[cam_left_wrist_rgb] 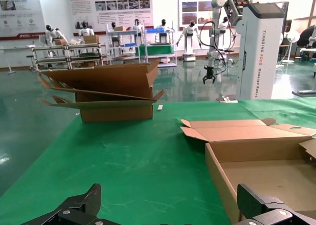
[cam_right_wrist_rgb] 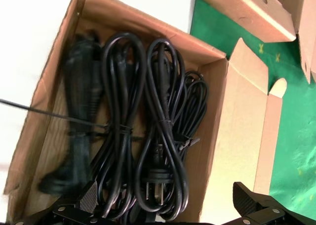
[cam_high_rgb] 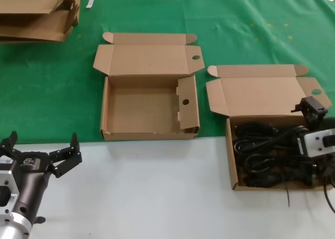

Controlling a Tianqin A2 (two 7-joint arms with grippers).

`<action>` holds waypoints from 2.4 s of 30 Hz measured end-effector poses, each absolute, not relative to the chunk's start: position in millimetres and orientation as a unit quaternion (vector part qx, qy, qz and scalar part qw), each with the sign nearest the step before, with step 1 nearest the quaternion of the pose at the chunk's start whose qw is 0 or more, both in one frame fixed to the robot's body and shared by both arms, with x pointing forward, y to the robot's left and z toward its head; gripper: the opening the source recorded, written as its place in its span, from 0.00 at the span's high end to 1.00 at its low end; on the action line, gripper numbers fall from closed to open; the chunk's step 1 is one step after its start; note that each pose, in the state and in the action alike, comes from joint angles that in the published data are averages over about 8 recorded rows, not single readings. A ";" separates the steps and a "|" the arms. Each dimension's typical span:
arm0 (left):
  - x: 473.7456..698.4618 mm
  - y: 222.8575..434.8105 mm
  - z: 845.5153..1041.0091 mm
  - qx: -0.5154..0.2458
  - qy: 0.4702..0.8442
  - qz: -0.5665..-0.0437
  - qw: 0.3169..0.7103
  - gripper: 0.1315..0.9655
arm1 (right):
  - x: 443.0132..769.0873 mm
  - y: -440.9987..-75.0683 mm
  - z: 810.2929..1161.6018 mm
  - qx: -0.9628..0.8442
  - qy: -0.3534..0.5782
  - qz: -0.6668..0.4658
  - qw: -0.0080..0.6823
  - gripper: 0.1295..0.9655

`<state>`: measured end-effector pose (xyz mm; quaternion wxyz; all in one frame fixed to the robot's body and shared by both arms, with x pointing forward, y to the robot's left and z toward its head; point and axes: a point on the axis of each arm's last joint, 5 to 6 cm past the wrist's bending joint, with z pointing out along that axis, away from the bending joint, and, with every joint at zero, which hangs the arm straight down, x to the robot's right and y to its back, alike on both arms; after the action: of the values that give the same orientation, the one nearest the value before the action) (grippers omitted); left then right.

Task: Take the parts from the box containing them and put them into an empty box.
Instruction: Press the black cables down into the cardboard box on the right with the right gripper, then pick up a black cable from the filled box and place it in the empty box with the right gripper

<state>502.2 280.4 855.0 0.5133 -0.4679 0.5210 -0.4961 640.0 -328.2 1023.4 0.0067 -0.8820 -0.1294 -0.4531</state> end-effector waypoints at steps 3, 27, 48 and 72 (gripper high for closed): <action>502.2 280.4 855.0 -0.468 0.521 -0.496 0.513 0.00 | 637.9 -323.7 1027.8 -0.882 -0.124 -0.455 0.008 0.00; 502.2 280.4 855.0 -0.468 0.521 -0.496 0.513 0.00 | 642.1 -310.6 1039.9 -0.879 -0.112 -0.463 0.018 0.04; 502.2 280.4 855.0 -0.468 0.521 -0.496 0.513 0.00 | 639.1 -315.0 1035.5 -0.890 -0.097 -0.446 0.017 0.33; 502.2 280.4 855.0 -0.468 0.521 -0.496 0.513 0.00 | 599.8 -281.4 918.0 -0.876 0.118 -0.375 0.279 0.85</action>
<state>502.2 280.4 855.0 0.5133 -0.4679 0.5210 -0.4961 599.8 -281.4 918.0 0.2792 -0.8758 0.1185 -0.3755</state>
